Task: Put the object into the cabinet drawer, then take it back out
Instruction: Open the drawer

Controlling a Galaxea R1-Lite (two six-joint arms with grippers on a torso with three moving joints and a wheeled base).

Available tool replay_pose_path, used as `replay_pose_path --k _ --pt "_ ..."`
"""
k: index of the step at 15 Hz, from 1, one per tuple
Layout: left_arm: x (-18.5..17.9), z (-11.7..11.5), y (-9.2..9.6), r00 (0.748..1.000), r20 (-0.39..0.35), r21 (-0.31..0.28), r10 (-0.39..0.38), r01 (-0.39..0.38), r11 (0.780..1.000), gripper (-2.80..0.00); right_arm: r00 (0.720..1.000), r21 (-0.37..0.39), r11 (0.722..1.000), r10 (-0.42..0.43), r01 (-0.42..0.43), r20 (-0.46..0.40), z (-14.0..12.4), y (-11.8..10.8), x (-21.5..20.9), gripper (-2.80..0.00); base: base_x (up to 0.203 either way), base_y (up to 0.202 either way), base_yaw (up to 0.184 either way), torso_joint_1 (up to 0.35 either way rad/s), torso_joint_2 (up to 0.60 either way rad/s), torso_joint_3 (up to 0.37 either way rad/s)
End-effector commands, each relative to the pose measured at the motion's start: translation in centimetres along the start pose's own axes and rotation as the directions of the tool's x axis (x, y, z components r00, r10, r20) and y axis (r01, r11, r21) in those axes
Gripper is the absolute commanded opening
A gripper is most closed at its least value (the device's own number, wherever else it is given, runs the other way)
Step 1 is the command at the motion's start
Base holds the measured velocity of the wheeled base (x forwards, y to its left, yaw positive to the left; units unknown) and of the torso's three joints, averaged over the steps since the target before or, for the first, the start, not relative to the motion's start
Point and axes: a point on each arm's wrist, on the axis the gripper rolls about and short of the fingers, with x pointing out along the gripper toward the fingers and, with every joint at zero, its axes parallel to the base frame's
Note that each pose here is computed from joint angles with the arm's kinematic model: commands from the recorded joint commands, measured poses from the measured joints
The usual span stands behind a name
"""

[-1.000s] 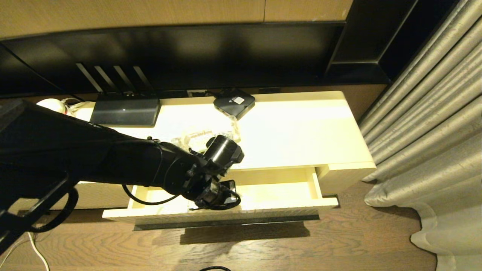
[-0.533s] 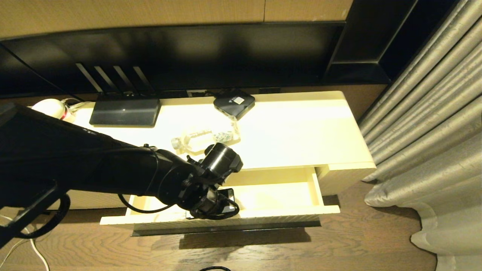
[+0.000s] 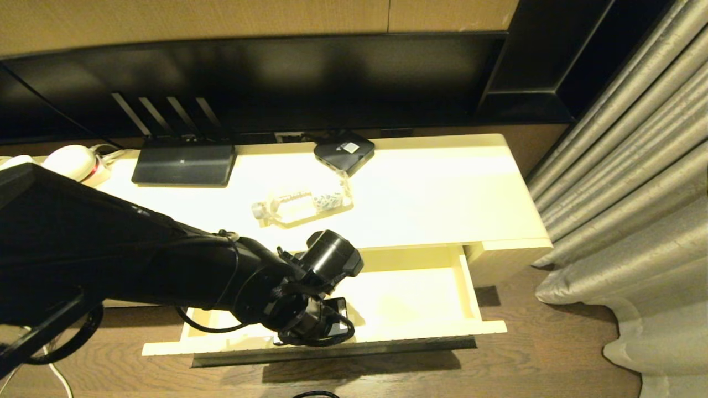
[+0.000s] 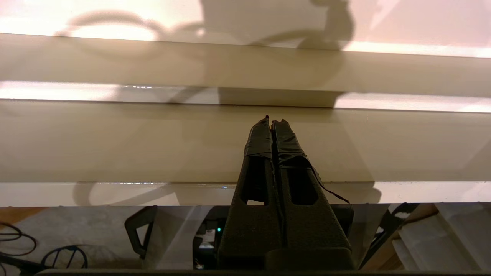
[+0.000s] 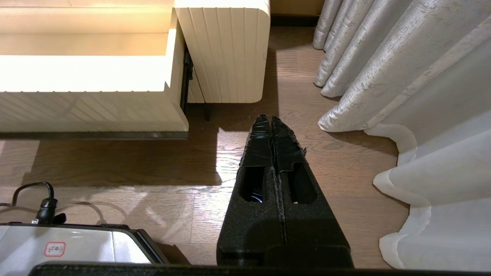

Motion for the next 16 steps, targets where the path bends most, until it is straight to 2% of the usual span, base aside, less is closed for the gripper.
replay_pose_path --k 1,3,6,8,11,16 --pt "0.1 -1.0 -0.5 1.000 -0.019 0.005 -0.001 0.001 1.000 -2.80 1.000 0.000 1.000 0.002 -0.002 -0.001 0.0 0.0 0.0 -2.80 0.000 0.000 0.000 0.000 0.00 0.000" --pt "0.1 -1.2 -0.6 1.000 -0.023 0.006 -0.001 0.001 1.000 -2.80 1.000 0.000 1.000 0.002 -0.002 -0.001 0.0 0.0 0.0 -2.80 0.000 0.000 0.000 0.000 0.00 0.000" --pt "0.3 -2.9 -0.7 0.998 -0.057 0.032 0.014 -0.012 0.999 -2.80 1.000 0.000 1.000 0.002 -0.002 -0.001 0.0 0.0 0.0 -2.80 0.000 0.000 0.000 0.000 0.00 0.000" --pt "0.5 -3.8 -0.3 0.996 -0.084 0.047 0.029 -0.025 0.999 -2.80 1.000 0.000 1.000 0.002 -0.002 -0.001 0.0 0.0 0.0 -2.80 0.000 0.000 0.000 0.000 0.00 0.000" --pt "0.5 -4.7 0.0 0.996 -0.086 0.057 0.022 -0.017 0.998 -2.80 1.000 0.000 1.000 0.002 -0.002 -0.001 0.0 0.0 0.0 -2.80 0.000 0.000 0.000 0.000 0.00 0.000" --pt "0.3 -4.7 -0.1 0.997 -0.078 0.044 0.015 -0.012 0.999 -2.80 1.000 0.000 1.000 0.002 -0.002 -0.001 0.0 0.0 0.0 -2.80 0.000 0.000 0.000 0.000 0.00 0.000"
